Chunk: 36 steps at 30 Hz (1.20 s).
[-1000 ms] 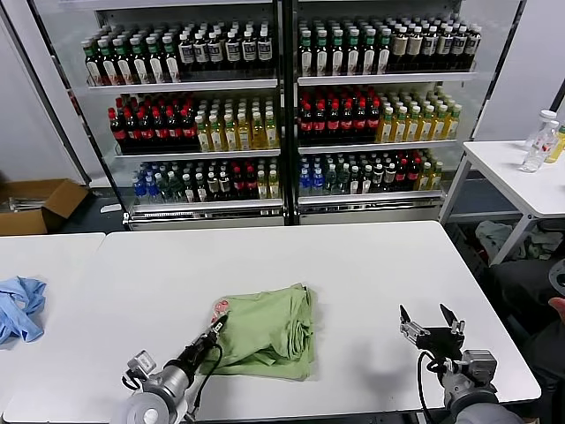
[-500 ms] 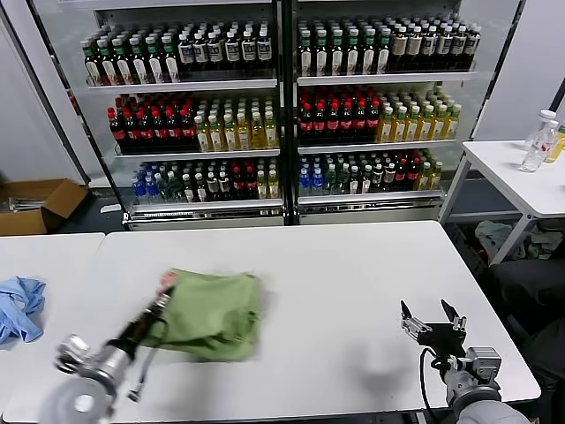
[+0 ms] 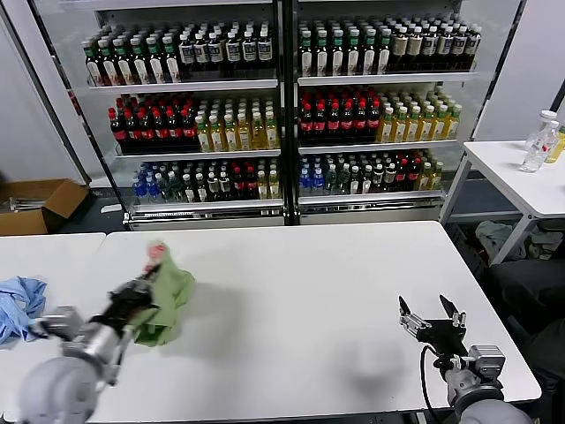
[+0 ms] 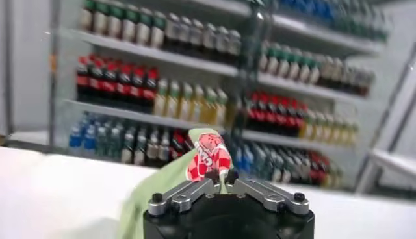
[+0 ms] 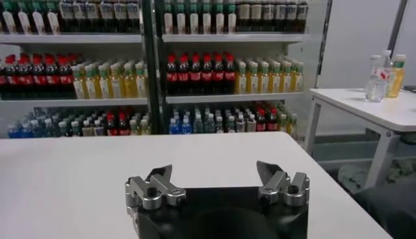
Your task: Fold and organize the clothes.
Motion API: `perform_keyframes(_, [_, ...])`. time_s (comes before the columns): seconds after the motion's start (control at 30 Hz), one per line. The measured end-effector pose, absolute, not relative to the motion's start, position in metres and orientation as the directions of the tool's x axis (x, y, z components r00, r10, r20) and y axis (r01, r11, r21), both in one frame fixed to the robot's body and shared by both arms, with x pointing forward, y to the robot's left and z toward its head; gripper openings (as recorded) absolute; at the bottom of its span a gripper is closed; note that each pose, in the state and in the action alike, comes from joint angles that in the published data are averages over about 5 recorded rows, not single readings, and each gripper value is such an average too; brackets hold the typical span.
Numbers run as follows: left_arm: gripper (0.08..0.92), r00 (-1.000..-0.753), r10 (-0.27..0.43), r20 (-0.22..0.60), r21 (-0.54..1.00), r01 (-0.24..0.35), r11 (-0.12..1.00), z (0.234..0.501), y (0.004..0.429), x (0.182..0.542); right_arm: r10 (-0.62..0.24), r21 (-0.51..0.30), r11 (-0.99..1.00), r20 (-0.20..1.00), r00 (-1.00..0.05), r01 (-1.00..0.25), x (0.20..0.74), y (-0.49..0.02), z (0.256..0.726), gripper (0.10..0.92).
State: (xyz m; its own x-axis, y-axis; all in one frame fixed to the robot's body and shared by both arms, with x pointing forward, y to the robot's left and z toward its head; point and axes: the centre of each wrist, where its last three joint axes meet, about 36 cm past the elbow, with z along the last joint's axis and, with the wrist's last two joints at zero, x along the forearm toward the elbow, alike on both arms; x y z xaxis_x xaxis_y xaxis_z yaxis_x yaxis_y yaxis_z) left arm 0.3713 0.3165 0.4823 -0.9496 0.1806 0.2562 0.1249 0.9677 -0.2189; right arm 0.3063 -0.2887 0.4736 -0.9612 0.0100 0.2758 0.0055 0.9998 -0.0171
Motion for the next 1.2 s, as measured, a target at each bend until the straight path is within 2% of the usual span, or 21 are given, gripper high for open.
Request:
perform_keyframes(0.3, [0.097,-0.902,0.285,0.325,-0.219,0.221,0.950,0.441,0.186,0.415,0.018,-0.017,1.000,0.259,-0.966,0.014,0.298,-0.292,0.481,0.823])
perform_keyframes(0.47, [0.098,-0.867,0.328,0.374,-0.198,0.271,0.942,0.421,0.112,0.431,0.023,-0.019,1.000,0.248,-0.968,0.019,0.296,-0.294,0.486,0.823])
perform_keyframes(0.57, [0.134,-0.846,0.352,0.400,-0.173,0.308,0.936,0.410,0.076,0.432,0.025,-0.021,1.000,0.248,-0.968,0.021,0.295,-0.296,0.487,0.823])
perform_keyframes(0.67, [0.211,-0.838,0.380,0.392,-0.159,0.345,0.925,0.405,0.049,0.431,0.025,-0.024,1.000,0.246,-0.969,0.020,0.296,-0.298,0.488,0.823])
perform_keyframes(0.8, [0.333,-0.846,0.404,0.348,-0.160,0.371,0.915,0.407,0.026,0.429,0.022,-0.026,1.000,0.244,-0.969,0.017,0.299,-0.298,0.487,0.823])
perform_keyframes(1.0, [0.506,-0.871,0.413,0.267,-0.200,0.370,0.907,0.417,0.018,0.421,0.005,-0.010,1.000,0.246,-0.969,0.003,0.308,-0.291,0.481,0.823])
perform_keyframes(1.1, [0.592,-0.888,0.400,0.225,-0.229,0.351,0.908,0.424,0.028,0.415,-0.016,0.013,1.000,0.253,-0.967,-0.013,0.317,-0.282,0.474,0.823])
perform_keyframes(1.2, [0.679,-0.917,0.354,0.183,-0.241,0.307,0.921,0.427,0.050,0.410,-0.046,0.049,0.998,0.267,-0.963,-0.035,0.330,-0.267,0.463,0.823])
